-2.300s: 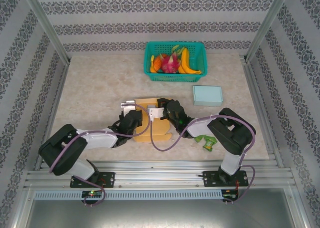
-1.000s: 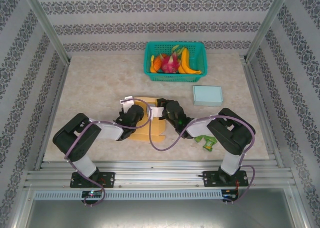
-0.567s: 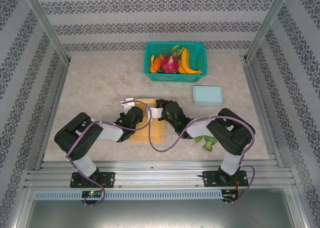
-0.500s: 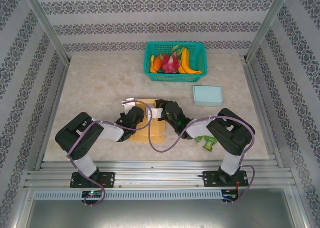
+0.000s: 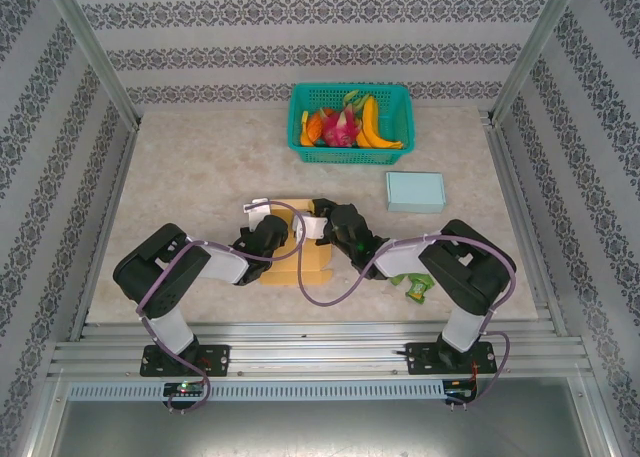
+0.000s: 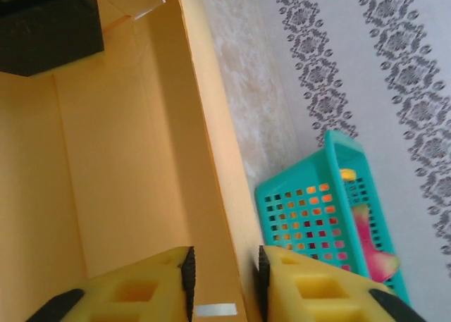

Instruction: Fold the paper box

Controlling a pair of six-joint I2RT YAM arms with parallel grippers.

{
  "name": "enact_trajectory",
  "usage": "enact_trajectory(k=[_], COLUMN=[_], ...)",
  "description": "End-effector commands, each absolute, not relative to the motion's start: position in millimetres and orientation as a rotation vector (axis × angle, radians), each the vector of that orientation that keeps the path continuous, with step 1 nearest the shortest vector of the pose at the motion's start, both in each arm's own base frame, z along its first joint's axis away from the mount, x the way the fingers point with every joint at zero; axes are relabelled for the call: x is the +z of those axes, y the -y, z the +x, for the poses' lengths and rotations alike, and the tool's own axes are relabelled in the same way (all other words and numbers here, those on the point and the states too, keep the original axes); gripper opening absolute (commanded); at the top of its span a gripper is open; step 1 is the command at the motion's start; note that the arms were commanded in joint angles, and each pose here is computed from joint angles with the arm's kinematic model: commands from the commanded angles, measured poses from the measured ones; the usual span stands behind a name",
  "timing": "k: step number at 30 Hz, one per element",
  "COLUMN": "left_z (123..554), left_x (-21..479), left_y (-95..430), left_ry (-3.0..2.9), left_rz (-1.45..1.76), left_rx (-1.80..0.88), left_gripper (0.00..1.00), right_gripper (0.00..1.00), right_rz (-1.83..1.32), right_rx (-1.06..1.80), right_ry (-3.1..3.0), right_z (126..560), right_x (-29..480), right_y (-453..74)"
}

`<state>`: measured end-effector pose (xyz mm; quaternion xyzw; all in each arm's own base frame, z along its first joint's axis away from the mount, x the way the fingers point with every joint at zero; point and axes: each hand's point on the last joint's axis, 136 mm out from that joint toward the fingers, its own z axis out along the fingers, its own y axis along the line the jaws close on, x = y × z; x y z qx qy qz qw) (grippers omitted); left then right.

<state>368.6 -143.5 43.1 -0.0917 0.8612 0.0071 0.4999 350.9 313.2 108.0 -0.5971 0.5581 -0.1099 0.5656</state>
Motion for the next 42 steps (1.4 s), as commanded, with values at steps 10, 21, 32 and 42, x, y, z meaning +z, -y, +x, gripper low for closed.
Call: enact_trajectory(k=[10,21,32,42], left_z=[356,334,321,323], left_x=[43,63,79,74], left_y=[122,119,110,116], left_ry=[-2.096,-2.088,-2.023,-2.016], left_rz=[-0.296,-0.346,-0.352,-0.339], left_rx=[0.03,-0.086,-0.025,-0.015], left_gripper=[0.0,0.0,0.0,0.0], right_gripper=[0.53,0.49,0.53,0.56], right_rz=[-1.16,-0.43,-0.274,-0.265], right_rx=[0.031,0.435,0.775,0.804], right_ry=[-1.466,-1.97,-2.016,-2.036], right_z=[313,297,301,317], right_x=[158,185,206,197], right_y=[-296,-276,-323,-336])
